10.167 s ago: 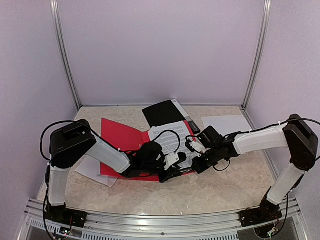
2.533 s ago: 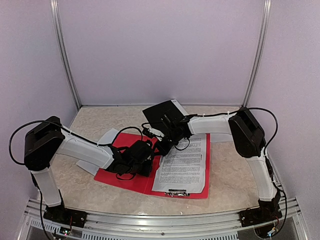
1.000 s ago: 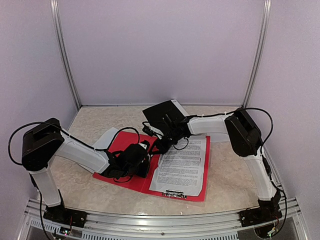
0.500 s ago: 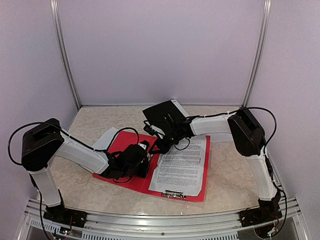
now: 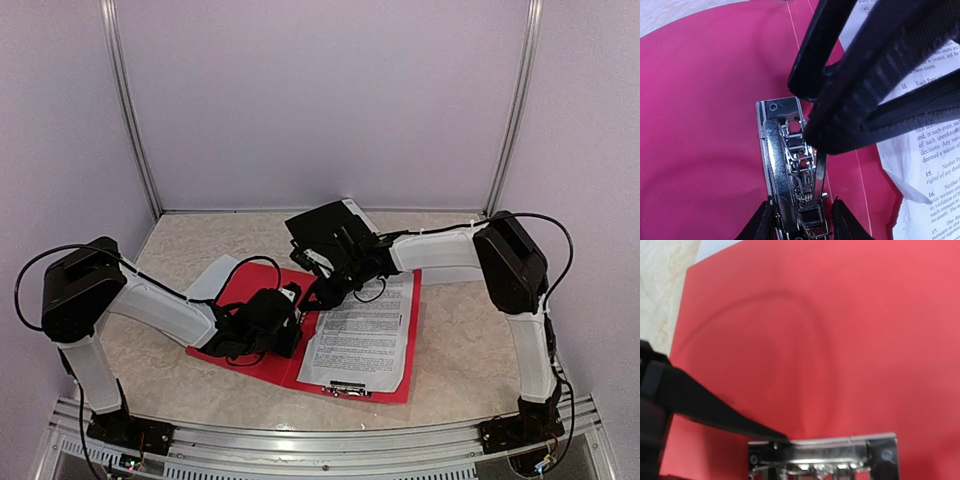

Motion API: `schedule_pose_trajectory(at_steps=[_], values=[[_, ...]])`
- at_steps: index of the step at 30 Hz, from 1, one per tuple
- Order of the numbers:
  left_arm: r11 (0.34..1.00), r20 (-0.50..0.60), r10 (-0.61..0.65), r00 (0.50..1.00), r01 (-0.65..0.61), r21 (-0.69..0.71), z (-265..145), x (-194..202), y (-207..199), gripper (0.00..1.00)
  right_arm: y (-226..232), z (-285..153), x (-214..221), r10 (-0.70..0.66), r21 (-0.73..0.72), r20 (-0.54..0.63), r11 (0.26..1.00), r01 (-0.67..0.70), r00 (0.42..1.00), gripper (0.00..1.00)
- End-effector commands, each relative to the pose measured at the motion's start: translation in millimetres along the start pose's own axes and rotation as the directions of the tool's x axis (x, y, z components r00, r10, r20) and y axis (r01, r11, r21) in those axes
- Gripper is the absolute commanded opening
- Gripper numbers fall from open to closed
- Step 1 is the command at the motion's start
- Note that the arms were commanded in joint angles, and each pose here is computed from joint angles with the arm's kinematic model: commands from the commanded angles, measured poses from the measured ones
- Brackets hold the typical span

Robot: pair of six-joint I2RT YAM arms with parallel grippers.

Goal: Put the files into the folder
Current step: Open the spring clip on the folder with some files.

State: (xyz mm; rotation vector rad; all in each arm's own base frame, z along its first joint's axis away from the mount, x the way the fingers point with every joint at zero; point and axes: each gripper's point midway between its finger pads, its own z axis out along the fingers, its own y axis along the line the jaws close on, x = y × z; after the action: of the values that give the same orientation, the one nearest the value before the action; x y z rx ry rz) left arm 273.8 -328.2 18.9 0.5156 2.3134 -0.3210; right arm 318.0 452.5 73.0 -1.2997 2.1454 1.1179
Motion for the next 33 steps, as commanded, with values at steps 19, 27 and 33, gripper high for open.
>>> schedule_pose_trajectory(at_steps=[19,27,33], values=[[0.999,-0.003,0.041,0.999,-0.041,0.021,-36,0,-6,0.76,-7,-17,-15,0.054,0.073,0.065,0.996,-0.059,0.996,0.77],[0.998,0.047,0.011,0.999,-0.014,0.058,-74,2,3,0.85,0,-10,-13,0.064,0.044,0.067,0.997,-0.067,0.996,0.79],[0.999,0.088,-0.005,0.996,0.002,0.032,-93,-6,15,0.89,6,-2,-5,0.063,0.055,0.04,0.996,-0.065,0.997,0.79]])
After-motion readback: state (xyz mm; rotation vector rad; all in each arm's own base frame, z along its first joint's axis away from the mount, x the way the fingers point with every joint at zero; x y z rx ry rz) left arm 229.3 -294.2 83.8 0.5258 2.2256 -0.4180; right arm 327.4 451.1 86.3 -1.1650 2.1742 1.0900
